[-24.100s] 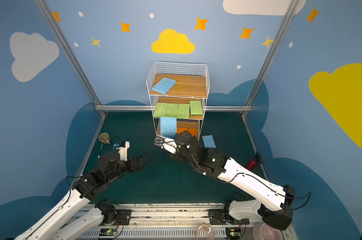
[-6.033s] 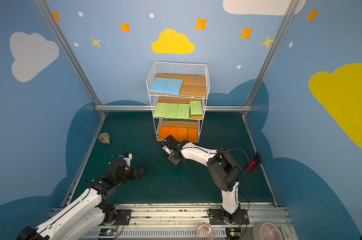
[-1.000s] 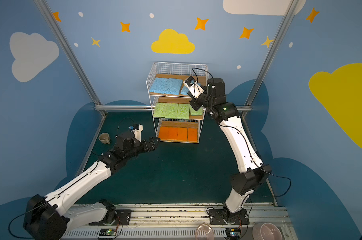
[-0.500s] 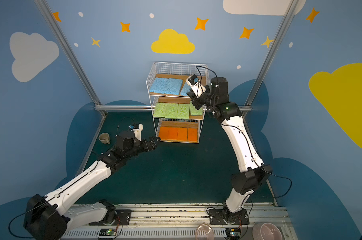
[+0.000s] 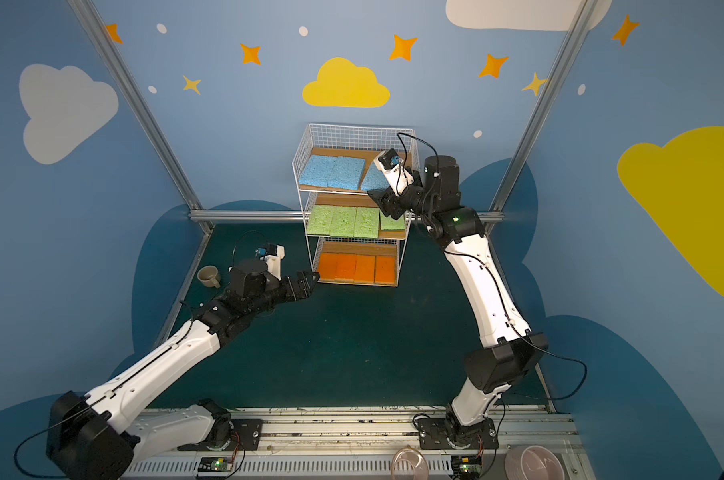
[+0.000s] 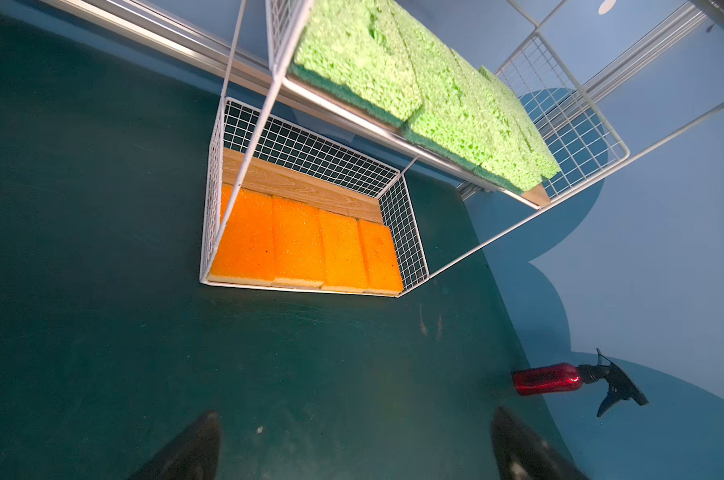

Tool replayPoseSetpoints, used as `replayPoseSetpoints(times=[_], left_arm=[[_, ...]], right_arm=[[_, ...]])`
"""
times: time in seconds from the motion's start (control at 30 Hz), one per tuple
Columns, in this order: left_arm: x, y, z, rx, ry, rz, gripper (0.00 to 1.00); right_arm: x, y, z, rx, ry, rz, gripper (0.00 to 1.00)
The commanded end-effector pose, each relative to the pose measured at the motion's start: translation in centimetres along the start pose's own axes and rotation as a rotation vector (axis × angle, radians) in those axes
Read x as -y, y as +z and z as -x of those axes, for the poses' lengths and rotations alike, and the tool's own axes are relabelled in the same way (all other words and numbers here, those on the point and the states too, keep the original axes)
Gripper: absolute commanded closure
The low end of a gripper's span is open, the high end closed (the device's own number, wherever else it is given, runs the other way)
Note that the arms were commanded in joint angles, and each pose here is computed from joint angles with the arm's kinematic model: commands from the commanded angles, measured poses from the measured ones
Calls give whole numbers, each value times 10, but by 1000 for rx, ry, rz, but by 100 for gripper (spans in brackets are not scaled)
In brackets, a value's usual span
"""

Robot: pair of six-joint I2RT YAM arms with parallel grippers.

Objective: Place and organize the cleaning sponges onto the shelf

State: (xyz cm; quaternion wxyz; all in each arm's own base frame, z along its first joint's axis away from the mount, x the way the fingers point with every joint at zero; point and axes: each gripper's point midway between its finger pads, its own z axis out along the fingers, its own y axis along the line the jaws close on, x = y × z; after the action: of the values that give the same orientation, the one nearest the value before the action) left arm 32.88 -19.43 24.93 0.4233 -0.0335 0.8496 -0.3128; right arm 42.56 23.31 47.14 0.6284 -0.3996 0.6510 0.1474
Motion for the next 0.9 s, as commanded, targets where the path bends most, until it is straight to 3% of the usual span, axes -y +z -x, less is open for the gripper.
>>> replayPoseSetpoints(times=[0.0,0.27,0.43,0.6,0.87], left_arm=[[5,-18,17,31,28,6,0],[-10,-52,32,72,45,72,0],[-27,-79,37,123,134,153,0],[-57,-80,21,71,219,252,0],[-98,-54,2,49,276,291,0]], right_arm=[[-3,-25,31,86,-12,-6,26],[-21,-54,45,139,22,23,19],[-40,-74,30,141,101,31,15],[-69,-91,-11,111,219,53,11],[-105,-98,-134,29,379,-20,10]])
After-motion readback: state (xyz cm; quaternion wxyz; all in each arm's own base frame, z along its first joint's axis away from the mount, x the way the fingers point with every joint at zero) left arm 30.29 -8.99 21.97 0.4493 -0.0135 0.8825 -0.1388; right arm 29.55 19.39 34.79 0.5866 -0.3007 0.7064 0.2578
